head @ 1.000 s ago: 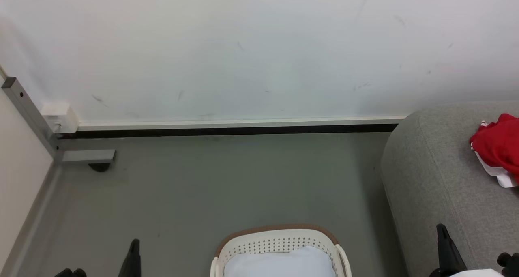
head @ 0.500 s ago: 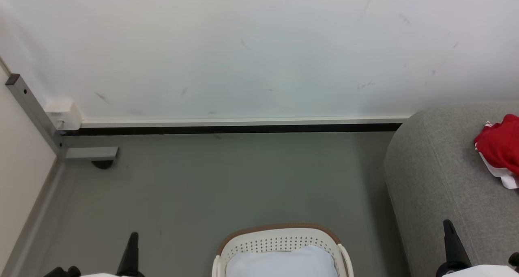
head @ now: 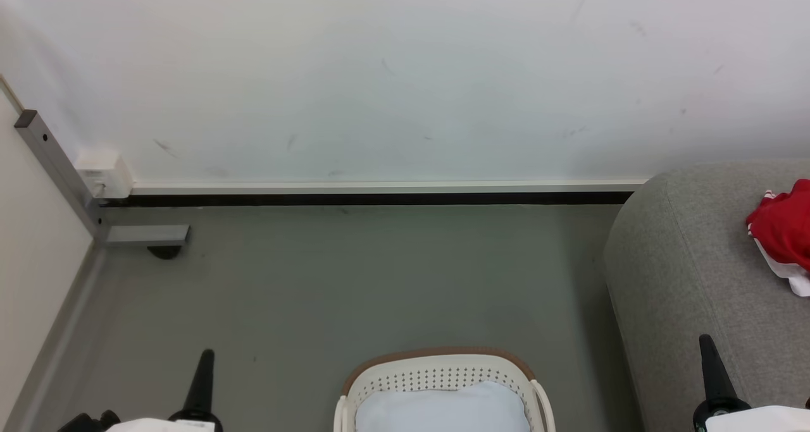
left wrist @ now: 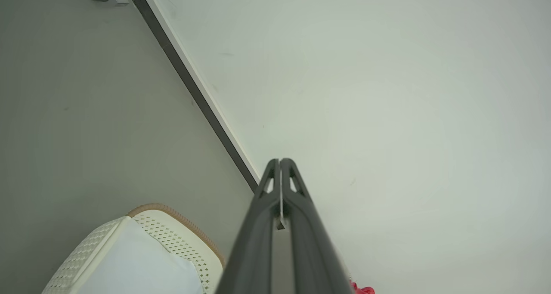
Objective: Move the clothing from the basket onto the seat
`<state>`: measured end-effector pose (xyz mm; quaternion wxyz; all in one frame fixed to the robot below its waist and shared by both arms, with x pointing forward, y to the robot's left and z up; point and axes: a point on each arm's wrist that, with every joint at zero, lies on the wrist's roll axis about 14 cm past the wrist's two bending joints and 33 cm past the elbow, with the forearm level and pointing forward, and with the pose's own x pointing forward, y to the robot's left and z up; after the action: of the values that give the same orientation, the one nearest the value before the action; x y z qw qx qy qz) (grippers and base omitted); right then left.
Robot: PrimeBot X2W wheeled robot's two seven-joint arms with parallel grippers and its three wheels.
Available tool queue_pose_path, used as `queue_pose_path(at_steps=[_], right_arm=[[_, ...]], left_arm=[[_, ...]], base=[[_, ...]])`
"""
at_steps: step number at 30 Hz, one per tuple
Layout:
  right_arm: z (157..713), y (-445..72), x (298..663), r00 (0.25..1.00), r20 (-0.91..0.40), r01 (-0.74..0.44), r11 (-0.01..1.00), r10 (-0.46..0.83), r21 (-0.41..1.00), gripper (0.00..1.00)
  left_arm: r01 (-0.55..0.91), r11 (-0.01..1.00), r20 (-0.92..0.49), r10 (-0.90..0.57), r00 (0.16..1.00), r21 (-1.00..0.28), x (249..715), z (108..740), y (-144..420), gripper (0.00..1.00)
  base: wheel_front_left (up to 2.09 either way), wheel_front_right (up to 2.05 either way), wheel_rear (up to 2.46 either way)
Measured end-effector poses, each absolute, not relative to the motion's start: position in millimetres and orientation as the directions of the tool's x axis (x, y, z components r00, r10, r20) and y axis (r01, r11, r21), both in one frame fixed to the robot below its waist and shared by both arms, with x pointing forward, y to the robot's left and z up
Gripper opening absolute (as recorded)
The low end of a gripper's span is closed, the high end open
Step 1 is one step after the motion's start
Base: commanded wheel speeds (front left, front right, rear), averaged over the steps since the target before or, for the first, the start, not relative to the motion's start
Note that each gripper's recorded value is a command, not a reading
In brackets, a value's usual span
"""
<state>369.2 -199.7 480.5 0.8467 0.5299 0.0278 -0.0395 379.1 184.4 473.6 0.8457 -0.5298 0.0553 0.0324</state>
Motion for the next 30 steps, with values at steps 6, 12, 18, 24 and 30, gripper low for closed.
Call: queue_pose_path(at_steps=[6,12,18,24,30], right_arm=[[483,-201,371,0.996,-0.082,0.09,0.381,-0.037,0.92,0.0],[484,-201,373,0.996,-0.079,0.085,0.328,-0.032,0.941,0.0],[487,-200,375,0.997,-0.072,0.076,0.275,-0.025,0.958,0.0],[490,-200,377,0.998,-0.06,0.063,0.225,-0.023,0.972,0.0],[494,-200,380,0.999,-0.048,0.051,0.18,-0.019,0.982,0.0]], left_arm=[[-0.11,0.38,-0.12,-0.002,0.993,-0.918,380,476,186,0.0],[-0.102,0.325,-0.109,-0.004,0.994,-0.94,381,479,188,0.0],[-0.092,0.274,-0.097,-0.006,0.995,-0.957,383,483,189,0.0],[-0.081,0.224,-0.084,-0.005,0.996,-0.971,384,486,191,0.0],[-0.068,0.183,-0.07,-0.007,0.998,-0.981,385,490,192,0.0]], base=[[0.0,0.0,0.0],[0.0,0.0,0.0],[0.0,0.0,0.0],[0.0,0.0,0.0],[0.0,0.0,0.0]])
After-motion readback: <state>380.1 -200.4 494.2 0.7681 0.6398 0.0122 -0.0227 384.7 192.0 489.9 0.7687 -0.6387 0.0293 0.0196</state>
